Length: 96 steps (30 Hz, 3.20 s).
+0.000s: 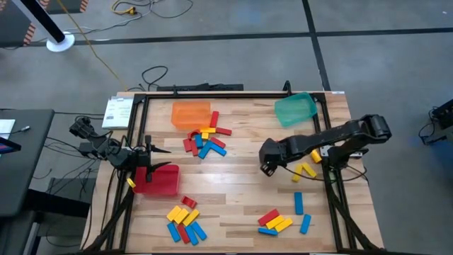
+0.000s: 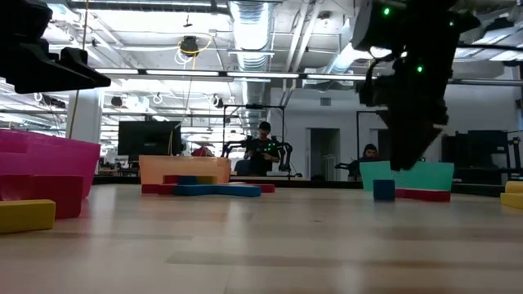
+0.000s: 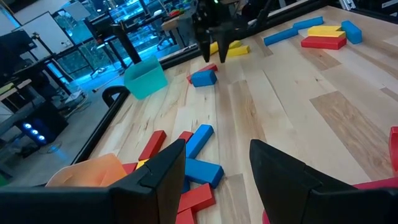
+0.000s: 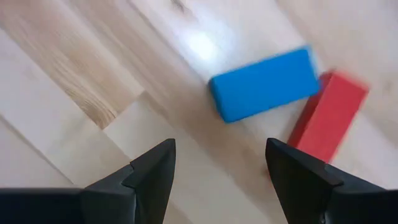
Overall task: Sort blocks
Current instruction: Put the red block into the red bin
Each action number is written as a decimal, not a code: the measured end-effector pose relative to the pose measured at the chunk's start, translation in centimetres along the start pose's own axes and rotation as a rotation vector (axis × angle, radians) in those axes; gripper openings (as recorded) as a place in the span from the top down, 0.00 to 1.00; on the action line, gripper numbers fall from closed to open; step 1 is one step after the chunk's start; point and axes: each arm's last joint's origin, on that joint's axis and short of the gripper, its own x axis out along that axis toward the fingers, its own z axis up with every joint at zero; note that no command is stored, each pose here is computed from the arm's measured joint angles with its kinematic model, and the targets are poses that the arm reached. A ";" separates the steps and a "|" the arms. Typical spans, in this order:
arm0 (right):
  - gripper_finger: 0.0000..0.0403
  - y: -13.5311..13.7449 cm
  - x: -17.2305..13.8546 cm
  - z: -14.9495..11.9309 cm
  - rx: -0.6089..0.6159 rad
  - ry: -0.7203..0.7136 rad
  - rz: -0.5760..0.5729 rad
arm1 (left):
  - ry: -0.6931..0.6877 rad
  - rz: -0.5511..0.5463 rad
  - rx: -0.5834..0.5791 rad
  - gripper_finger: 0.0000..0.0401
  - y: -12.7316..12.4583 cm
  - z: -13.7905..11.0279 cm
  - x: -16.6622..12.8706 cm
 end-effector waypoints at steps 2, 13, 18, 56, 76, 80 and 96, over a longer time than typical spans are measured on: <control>0.33 -0.4 -0.7 0.2 -0.042 -0.023 0.017 | 0.000 0.000 0.000 0.57 0.0 0.0 0.0; 0.33 -2.5 -0.5 2.1 -0.098 0.025 0.102 | 0.000 0.000 0.000 0.57 0.0 0.0 0.0; 0.33 -3.7 -0.3 1.7 -0.103 0.116 0.019 | 0.000 0.000 0.000 0.57 0.0 0.0 0.0; 0.33 -5.7 4.0 -0.9 0.178 0.105 -0.004 | 0.000 0.000 0.000 0.57 0.0 0.0 0.0; 0.60 -5.8 4.7 -1.9 0.174 0.099 -0.009 | -0.015 0.006 0.207 0.57 0.0 0.1 0.1; 0.66 -5.8 4.6 -1.9 0.171 0.109 0.000 | -0.036 0.007 0.339 0.57 0.1 0.3 0.1; 0.66 -2.6 1.1 -0.5 0.052 0.134 0.067 | -0.091 -0.022 0.608 0.57 -0.1 0.6 0.1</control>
